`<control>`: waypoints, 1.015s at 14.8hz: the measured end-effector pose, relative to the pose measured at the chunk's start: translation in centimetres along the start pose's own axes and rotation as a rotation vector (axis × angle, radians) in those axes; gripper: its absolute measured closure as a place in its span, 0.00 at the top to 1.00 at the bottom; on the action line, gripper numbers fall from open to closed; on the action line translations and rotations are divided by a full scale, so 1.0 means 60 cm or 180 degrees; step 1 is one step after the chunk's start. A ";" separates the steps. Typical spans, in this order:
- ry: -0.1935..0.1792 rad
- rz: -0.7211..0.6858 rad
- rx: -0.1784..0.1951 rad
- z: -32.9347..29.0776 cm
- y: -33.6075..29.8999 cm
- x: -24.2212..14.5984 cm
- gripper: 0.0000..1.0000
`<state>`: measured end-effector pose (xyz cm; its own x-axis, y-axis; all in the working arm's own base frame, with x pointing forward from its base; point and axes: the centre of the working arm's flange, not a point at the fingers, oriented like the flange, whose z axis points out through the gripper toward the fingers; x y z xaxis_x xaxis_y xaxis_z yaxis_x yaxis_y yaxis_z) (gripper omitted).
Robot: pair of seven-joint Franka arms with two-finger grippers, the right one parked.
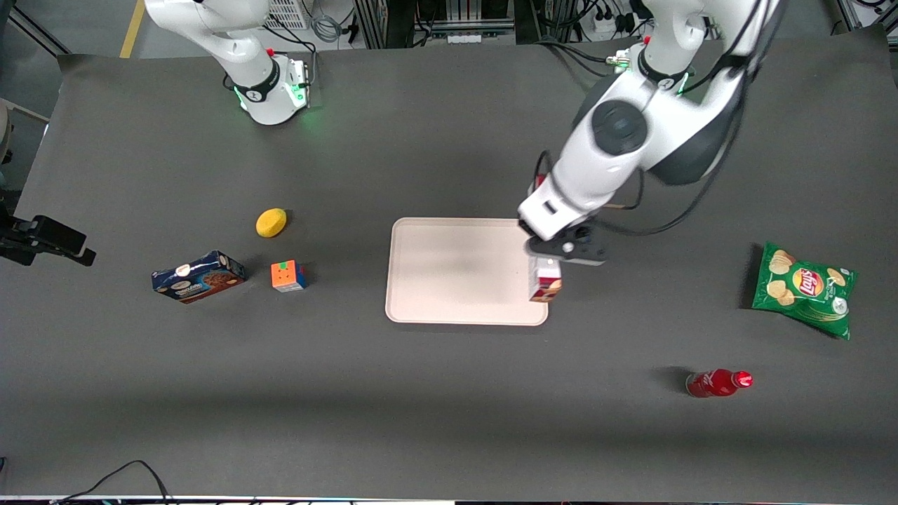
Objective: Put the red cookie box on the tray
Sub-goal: 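Lift the box and carry it with the left gripper onto the white tray, then set the box upright on the tray and open the left gripper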
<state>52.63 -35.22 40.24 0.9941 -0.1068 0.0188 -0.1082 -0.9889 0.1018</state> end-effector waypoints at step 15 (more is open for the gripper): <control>0.0068 -0.0038 0.0186 0.239 -0.007 -0.027 0.08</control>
<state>51.20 -36.10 25.92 0.9948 -0.0935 0.0391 -0.0952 -0.9945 0.0439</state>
